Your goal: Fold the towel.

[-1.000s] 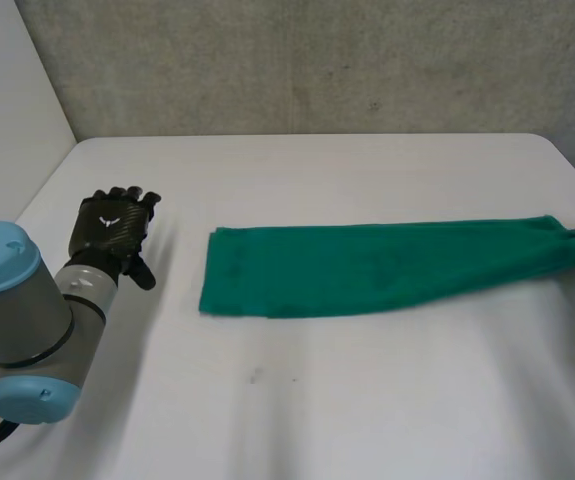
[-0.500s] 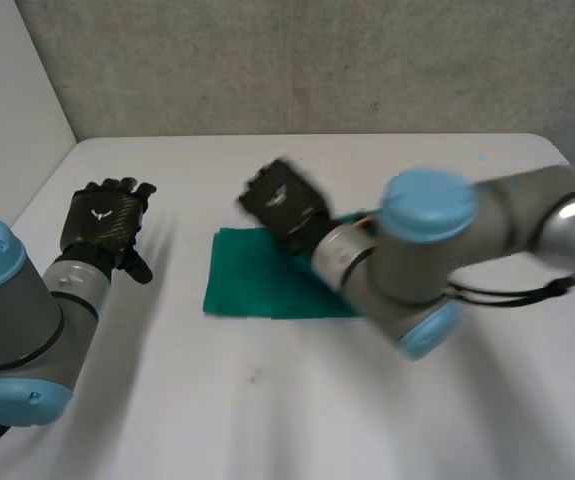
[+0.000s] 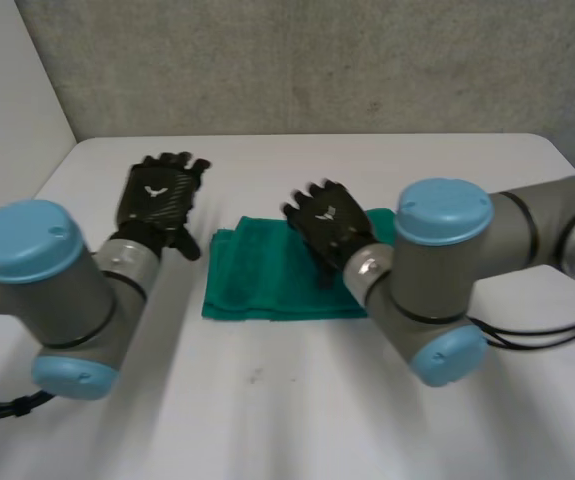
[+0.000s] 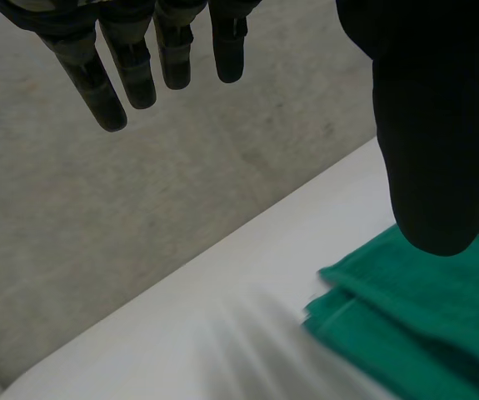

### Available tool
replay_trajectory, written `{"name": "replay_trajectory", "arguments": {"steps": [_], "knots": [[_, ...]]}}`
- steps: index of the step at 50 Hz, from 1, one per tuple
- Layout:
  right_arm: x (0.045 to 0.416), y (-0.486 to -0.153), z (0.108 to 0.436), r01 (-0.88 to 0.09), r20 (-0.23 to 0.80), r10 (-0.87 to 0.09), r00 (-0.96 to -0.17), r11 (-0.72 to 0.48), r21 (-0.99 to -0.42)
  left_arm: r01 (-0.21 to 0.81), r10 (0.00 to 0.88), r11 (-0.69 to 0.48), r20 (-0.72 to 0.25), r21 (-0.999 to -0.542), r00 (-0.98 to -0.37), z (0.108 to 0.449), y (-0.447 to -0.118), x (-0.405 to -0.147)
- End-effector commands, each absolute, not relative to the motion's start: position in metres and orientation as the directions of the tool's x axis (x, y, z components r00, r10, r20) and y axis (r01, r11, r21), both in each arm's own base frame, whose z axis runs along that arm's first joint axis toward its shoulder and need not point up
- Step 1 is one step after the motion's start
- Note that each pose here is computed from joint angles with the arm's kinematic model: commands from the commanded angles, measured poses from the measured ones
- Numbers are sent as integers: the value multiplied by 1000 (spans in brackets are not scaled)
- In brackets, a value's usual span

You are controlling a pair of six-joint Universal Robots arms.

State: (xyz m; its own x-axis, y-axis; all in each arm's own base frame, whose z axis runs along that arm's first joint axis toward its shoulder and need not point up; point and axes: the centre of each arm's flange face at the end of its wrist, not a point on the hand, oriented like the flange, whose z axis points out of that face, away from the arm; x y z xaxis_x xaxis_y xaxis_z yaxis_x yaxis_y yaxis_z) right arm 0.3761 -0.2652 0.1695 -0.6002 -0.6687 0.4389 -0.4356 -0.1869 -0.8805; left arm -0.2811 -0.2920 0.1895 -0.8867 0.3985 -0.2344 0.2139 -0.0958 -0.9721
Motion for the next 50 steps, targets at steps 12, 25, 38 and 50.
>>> {"name": "replay_trajectory", "arguments": {"steps": [12, 25, 38, 50], "knots": [[266, -321, 126, -475, 380, -424, -822, 141, -869, 240, 458, -26, -225, -970, -860, 151, -299, -309], [345, -288, 185, -544, 607, -488, -627, -282, -790, 224, 419, -42, -221, -974, -881, 181, -290, -289], [397, -207, 125, -539, 666, -702, -253, -469, -700, 231, 433, -30, -221, -973, -874, 180, -279, -288], [353, -250, 192, -446, 504, -648, -572, -270, -853, 93, 472, -107, -133, -990, -871, 211, -284, -317]]}}
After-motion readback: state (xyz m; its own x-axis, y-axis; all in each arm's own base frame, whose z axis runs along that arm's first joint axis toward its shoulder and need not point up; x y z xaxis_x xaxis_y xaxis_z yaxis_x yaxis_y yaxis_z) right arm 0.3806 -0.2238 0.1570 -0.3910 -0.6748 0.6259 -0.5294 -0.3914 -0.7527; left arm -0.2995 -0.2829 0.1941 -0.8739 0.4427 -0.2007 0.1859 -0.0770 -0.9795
